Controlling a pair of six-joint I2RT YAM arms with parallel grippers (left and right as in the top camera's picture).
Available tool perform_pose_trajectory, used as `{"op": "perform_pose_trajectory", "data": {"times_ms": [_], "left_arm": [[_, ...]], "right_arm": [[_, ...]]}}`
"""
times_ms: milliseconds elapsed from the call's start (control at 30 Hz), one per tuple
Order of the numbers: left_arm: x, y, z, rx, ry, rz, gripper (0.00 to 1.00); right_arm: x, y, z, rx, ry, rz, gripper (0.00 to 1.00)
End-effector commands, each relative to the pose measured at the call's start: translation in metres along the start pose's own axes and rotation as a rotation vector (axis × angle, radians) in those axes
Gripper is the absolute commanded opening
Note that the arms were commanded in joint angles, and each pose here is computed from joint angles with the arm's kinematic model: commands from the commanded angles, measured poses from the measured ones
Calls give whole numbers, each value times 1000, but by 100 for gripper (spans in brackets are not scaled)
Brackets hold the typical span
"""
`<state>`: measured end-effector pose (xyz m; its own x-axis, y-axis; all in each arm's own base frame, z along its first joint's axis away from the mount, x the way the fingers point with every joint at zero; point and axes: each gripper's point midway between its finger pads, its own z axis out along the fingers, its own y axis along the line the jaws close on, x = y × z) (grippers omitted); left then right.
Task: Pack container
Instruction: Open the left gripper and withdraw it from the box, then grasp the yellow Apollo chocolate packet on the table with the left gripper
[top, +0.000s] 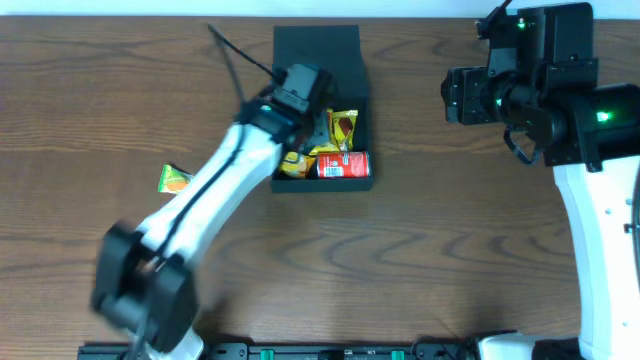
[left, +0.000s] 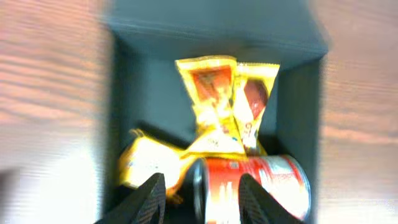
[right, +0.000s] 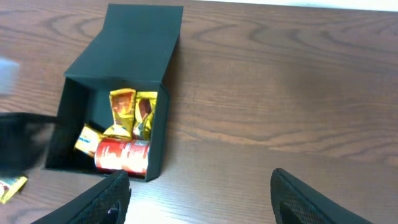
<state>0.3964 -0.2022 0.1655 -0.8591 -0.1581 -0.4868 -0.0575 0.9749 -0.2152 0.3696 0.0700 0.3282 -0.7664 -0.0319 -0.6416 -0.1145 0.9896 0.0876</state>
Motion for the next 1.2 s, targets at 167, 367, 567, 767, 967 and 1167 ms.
{"op": "perform_pose_trajectory", "data": {"times_ms": [167,367,567,767,967,1167], "left_arm": [[-3,106,-137,-343,-143,-34,39],[64,182,-158,-543,-4,-322,38],[126,210,-110,-578,109,-409,43],[173,199,-54,-477,214,-580,46],[162,205,-47,-511,91,-769,62],[150,204,-32,-509,13,-918,60]], "right_arm": [[0,-1,-2,1,0,-35,75],[-1,-1,-2,1,-1,-34,75],[1,-1,-2,1,4,-34,75],[8,-2,2,3,30,-33,75],[9,-2,4,3,34,-33,75],[9,-2,4,3,35,-32,75]]}}
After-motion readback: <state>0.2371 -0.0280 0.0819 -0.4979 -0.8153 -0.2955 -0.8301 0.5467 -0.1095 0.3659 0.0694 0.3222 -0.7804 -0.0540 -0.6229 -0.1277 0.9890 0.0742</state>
